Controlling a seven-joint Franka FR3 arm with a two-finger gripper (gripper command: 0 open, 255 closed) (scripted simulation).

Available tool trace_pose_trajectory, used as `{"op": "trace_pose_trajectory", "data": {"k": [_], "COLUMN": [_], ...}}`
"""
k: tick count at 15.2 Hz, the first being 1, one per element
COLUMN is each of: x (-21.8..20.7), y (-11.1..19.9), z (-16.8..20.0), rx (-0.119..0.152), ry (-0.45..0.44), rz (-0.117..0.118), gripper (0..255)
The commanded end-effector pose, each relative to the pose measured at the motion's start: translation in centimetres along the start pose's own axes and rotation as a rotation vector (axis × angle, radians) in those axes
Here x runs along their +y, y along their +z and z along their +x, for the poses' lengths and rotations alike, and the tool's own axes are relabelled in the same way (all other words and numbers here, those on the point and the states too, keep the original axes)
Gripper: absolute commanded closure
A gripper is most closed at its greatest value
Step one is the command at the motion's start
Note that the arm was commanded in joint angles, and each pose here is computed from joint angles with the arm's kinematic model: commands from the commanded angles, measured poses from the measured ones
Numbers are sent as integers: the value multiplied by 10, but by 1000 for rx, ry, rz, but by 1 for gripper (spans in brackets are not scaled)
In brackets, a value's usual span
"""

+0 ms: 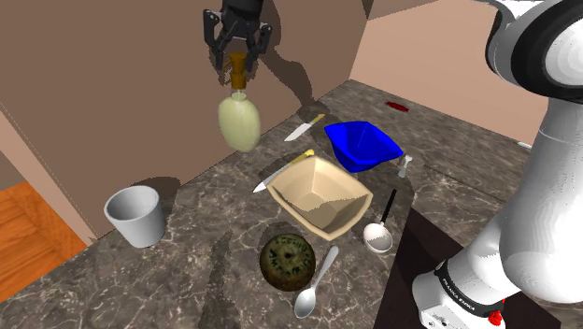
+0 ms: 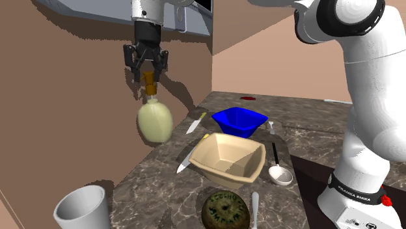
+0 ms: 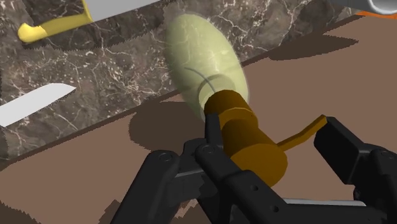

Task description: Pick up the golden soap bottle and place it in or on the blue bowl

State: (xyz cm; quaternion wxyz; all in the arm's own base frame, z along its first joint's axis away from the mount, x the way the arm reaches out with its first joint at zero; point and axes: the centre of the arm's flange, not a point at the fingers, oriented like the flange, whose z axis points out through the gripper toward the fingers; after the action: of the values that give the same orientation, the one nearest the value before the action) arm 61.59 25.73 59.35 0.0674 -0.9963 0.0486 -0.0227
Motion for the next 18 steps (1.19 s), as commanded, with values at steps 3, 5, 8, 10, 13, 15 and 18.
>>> {"op": "trace_pose_trajectory", "data": {"k": [3,5,8,10,13,15,18], "x": [-4,-6,-8,-9,26,50,85], "y": [-28,-39,-55,-63,-78,-88,-103], "z": [2,2,3,3,-7,-14,-24], "rx": [27,27,27,27,27,27,27], "ry": [-3,-3,-3,-3,-3,-3,-3], "rz": [13,13,13,13,13,13,13], "gripper": [255,255,255,255,255,255,255]}}
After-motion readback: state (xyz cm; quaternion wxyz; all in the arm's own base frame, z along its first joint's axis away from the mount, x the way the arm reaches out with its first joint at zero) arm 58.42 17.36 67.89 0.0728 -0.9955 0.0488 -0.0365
